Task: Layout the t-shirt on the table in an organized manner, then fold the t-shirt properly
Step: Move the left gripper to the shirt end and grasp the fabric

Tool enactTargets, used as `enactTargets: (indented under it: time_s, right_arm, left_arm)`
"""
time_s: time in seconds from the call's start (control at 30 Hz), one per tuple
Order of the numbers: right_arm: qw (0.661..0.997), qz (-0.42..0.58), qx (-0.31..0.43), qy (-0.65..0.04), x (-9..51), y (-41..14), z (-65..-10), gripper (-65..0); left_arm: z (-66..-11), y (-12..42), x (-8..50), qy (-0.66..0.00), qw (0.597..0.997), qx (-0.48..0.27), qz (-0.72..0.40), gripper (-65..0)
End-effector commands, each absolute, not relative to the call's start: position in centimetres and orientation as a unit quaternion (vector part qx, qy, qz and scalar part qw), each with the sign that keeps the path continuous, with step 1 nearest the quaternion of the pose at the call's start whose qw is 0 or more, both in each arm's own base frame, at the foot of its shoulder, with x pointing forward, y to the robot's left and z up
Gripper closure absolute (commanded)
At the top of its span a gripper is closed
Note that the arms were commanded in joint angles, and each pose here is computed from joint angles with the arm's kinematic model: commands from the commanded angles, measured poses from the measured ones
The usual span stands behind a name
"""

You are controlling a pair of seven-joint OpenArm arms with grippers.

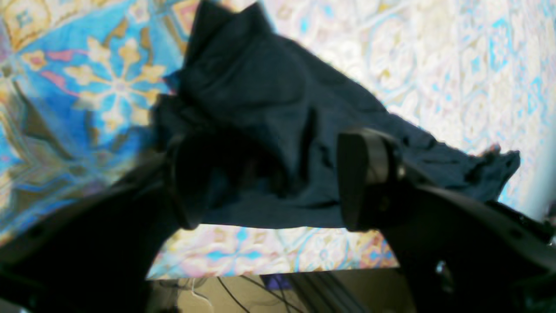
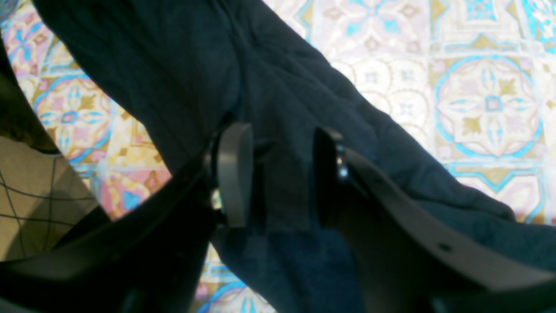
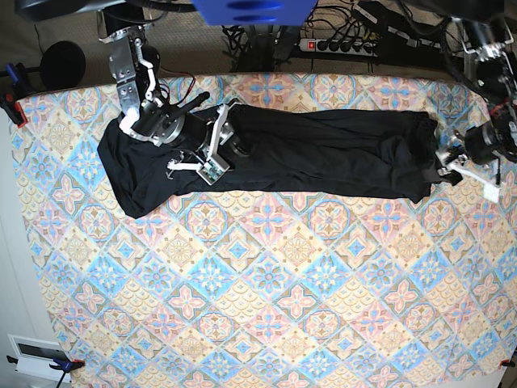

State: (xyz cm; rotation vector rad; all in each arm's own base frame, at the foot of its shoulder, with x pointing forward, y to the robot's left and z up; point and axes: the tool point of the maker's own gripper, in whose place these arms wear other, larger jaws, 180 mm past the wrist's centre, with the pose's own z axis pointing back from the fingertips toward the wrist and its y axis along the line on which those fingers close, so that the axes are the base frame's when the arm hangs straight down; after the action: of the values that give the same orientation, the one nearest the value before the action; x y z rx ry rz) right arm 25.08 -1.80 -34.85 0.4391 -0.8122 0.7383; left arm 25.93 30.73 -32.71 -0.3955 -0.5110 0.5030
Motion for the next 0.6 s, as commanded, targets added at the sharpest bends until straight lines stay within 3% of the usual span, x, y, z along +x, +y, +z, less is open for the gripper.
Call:
enactTargets:
  time_s: [0.0,0.3,0.57]
  right_arm:
    - [0.818,0.348,0.216,-0.405,25.7,-1.4,-33.6,-22.4]
    - [0.818,0.348,0.216,-0.405,25.7,-1.4,-33.6,-22.4]
    - [0.818,0.348,0.216,-0.405,25.7,-1.4,-33.5,-22.4]
  left_arm:
    - [-31.6,31.9,27.2,-0.264,0.913,-0.191,0.245,-42.5]
    - [-35.1,33.0,28.5,-0.198,0.926,-0.183,0.265,-42.5]
    - [-39.0,33.9,27.4,-0.161,0.946,-0.109,0.261,-42.5]
